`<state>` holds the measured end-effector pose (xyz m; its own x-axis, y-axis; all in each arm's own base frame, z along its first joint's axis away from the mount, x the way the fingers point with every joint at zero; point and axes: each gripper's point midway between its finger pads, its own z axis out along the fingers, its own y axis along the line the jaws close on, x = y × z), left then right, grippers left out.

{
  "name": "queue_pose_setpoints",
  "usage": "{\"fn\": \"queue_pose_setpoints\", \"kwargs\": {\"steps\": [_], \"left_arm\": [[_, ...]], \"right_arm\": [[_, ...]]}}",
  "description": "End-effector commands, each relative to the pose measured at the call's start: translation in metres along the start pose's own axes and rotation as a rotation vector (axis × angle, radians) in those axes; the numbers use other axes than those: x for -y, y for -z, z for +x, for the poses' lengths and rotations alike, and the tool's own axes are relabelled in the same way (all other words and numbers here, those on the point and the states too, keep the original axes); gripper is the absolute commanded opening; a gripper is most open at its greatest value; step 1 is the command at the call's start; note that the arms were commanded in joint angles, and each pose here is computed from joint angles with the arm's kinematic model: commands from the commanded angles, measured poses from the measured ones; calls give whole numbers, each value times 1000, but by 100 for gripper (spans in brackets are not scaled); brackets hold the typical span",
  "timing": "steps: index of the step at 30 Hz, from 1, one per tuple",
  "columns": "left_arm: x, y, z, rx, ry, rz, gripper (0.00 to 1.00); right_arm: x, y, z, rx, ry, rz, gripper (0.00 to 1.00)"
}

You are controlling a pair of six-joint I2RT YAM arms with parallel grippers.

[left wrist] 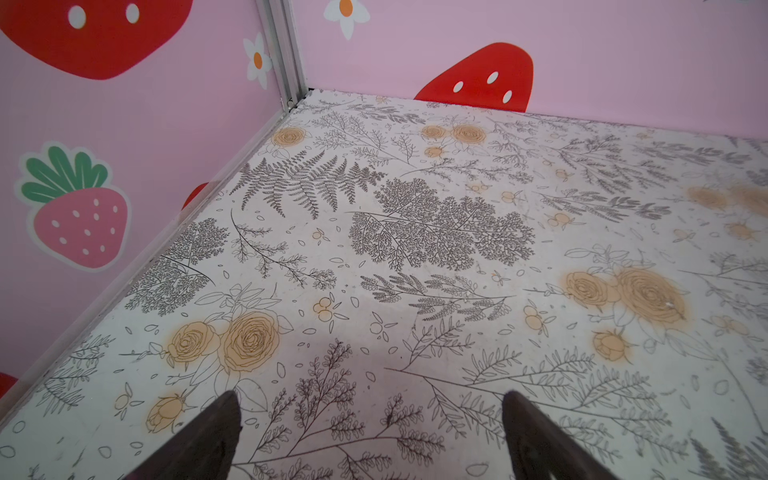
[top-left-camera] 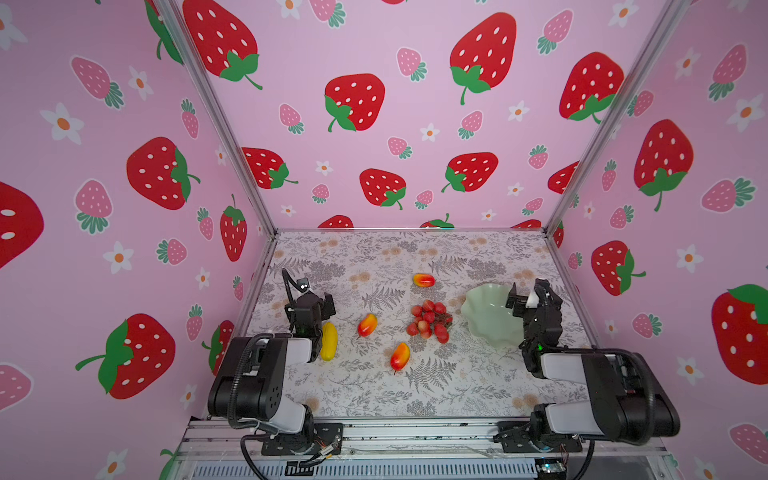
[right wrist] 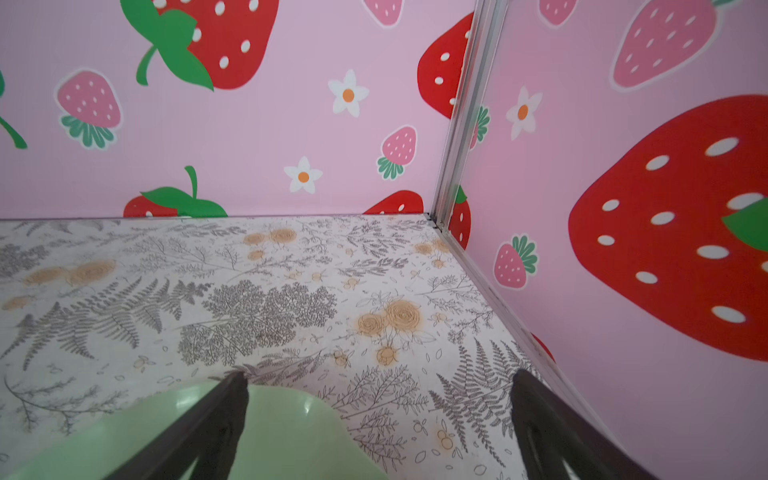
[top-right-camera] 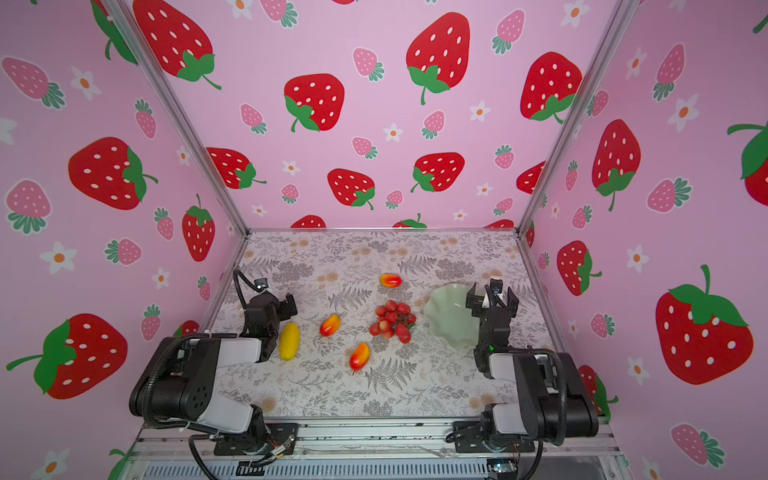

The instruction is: Place and organize the fake fruits in the fruit bowl

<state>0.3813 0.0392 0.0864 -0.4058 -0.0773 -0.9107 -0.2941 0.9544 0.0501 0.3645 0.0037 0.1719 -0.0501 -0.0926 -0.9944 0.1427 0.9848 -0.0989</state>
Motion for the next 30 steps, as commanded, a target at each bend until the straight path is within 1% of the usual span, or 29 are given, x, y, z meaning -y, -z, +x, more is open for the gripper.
{"fn": "queue_pose_setpoints", "kwargs": {"steps": [1,3,5,6,8,10,12,14,16,19,22,23,27,30], "left_arm": [[-2,15,-38,26,-8,-60,99],[1,28,-50,-8,35,-80,99],[28,44,-61,-53,57,13,99],[51,56,-66,-78,48,92,99],[93,84,-76,-116,-4,255,99],[134,120,-77,-191,-65,472,99],[162,155,-69,-267,-91,672,99],[178,185,-59,-333,-93,829,99],[187,208,-51,-366,-103,928,99],[193,227,-41,-363,-166,1001,99],[193,233,-36,-355,-219,1007,99],[193,232,-35,-354,-225,1001,99],[193,229,-34,-342,-228,989,99],[193,228,-35,-337,-218,987,99]], "right_arm": [[-6,6,-17,-21,-42,-46,99],[-20,3,-29,-76,-83,-109,99],[-48,4,-35,-158,-86,-226,99],[-68,7,-37,-198,-80,-308,100],[-105,21,-40,-272,-79,-454,99],[-145,45,-46,-320,-85,-615,99],[-171,68,-49,-345,-94,-705,99],[-185,83,-48,-374,-119,-745,99],[-195,95,-42,-422,-160,-790,99],[-211,109,-28,-508,-174,-852,96],[-219,114,-10,-589,-126,-833,90],[-221,115,-6,-600,-118,-829,89],[-231,117,7,-640,-118,-835,76],[-235,115,15,-657,-112,-811,70]]}}
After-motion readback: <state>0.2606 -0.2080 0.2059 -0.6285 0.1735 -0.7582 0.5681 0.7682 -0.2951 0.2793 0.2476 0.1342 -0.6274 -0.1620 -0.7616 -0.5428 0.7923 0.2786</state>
